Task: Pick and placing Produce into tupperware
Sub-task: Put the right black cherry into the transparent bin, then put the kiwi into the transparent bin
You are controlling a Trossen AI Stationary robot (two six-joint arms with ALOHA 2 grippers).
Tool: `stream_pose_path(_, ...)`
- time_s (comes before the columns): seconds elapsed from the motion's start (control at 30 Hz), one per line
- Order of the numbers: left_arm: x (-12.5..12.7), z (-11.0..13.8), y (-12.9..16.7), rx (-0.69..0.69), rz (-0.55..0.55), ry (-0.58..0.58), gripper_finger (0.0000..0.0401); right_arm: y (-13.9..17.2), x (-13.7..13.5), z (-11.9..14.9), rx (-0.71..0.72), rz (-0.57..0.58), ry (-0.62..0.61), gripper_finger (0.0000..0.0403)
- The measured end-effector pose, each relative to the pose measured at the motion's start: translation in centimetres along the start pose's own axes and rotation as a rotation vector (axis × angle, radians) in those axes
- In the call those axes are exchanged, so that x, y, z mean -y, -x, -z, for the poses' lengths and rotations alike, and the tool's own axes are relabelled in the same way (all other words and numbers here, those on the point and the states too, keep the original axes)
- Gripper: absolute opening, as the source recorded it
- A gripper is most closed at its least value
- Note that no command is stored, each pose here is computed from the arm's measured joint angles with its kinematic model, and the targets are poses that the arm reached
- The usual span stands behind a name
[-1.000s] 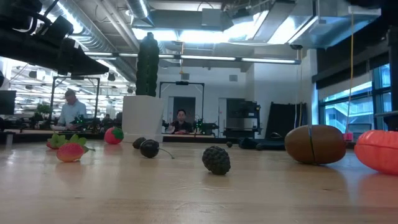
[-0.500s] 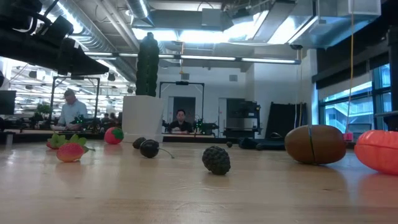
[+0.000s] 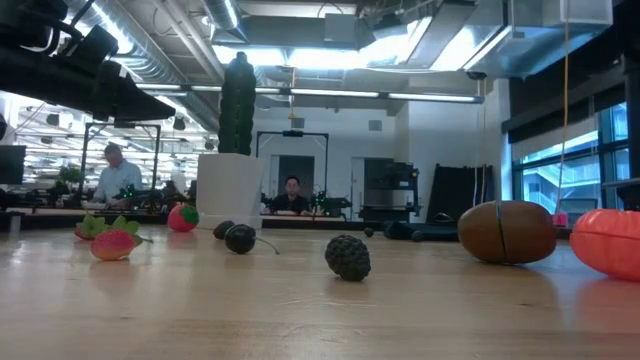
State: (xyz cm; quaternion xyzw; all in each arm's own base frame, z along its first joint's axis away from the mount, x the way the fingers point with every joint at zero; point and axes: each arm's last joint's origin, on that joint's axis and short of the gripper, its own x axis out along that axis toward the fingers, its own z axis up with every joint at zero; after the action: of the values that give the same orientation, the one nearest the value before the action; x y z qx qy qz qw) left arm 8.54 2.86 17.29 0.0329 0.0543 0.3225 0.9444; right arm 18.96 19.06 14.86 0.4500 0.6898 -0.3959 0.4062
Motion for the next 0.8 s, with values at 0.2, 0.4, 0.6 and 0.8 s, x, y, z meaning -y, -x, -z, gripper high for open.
stream_pose_path(0.2, 0.0, 0.01, 0.0, 0.0, 0.0, -0.001, 0.0208, -0.02, 0.04, -0.03, 0.002, 0.003, 0.028, 0.0029)
stream_pose_path(0.4, 0.0, 0.01, 0.0, 0.0, 0.0, -0.001, 0.0208, -0.02, 0.11, -0.07, 0.006, 0.01, 0.001, 0.0032)
stream_pose_path(0.6, 0.0, 0.01, 0.0, 0.0, 0.0, -0.001, 0.0208, -0.02, 0.1, -0.07, 0.007, 0.009, 0.008, 0.0062)
stream_pose_path(0.8, 0.0, 0.0, 0.0, 0.0, 0.0, -0.001, 0.0208, -0.01, 0.08, -0.04, -0.002, 0.01, 0.05, 0.0098)
